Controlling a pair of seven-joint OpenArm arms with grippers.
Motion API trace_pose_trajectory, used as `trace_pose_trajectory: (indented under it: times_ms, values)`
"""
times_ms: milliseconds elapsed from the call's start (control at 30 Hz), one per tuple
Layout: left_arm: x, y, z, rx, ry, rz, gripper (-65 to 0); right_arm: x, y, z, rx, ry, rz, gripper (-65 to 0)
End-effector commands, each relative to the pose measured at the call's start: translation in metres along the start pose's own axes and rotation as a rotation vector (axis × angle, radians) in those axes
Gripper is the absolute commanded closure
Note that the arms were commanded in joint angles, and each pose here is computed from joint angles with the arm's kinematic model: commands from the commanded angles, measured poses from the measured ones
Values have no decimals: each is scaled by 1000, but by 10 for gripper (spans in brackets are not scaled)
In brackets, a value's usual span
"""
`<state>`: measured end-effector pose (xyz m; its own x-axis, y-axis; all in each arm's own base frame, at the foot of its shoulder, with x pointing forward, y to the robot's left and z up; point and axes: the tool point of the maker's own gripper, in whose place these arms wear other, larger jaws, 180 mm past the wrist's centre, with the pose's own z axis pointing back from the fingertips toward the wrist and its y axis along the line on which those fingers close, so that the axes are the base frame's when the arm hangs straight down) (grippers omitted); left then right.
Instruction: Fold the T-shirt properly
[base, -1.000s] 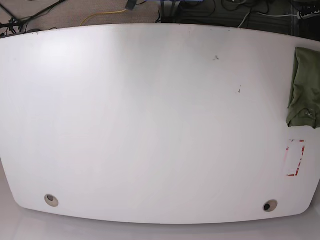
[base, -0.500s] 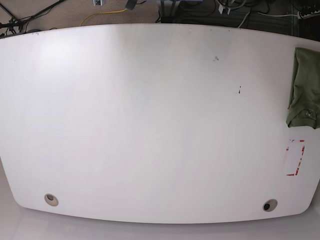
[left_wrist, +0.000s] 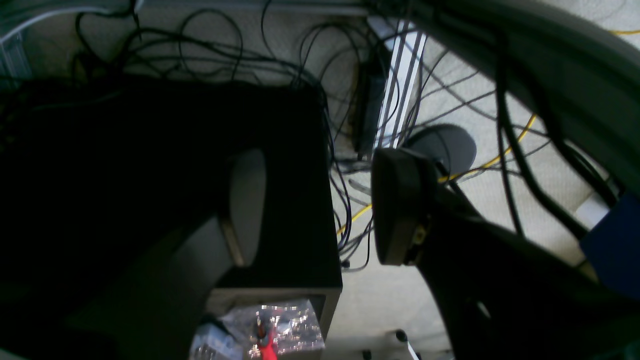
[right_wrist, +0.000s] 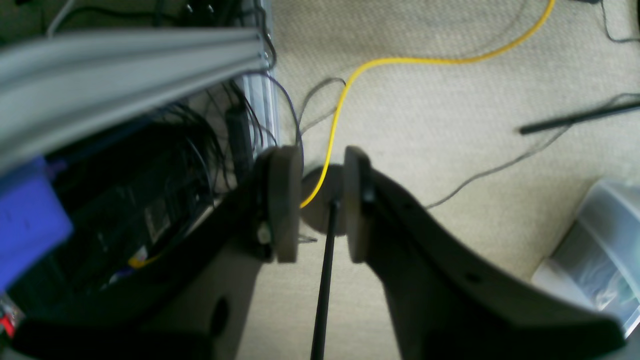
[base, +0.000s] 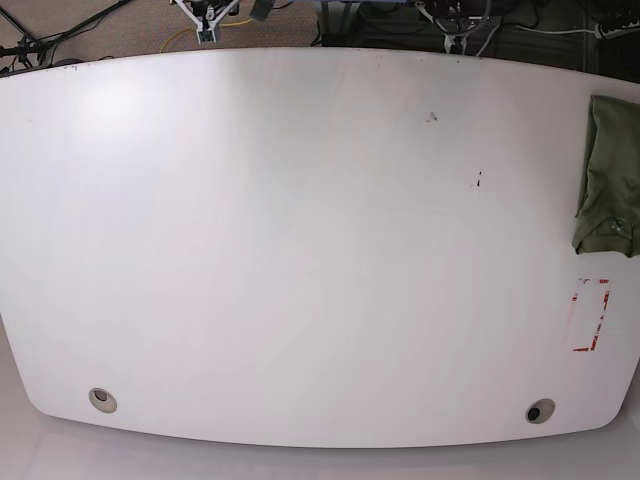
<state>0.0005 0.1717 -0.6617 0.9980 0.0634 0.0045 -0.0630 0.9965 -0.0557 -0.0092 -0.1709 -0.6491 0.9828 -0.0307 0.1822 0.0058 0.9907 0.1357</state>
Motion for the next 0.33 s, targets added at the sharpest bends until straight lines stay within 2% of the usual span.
trace_pose_trajectory:
  times_ms: [0, 300]
  values:
    - [5, 2, 0, 3, -7, -2, -307, 1, 5, -2, 11, 4, -1, -146]
    - [6, 0, 0, 0, -10, -3, -308, 6, 7, -3, 15, -2, -2, -146]
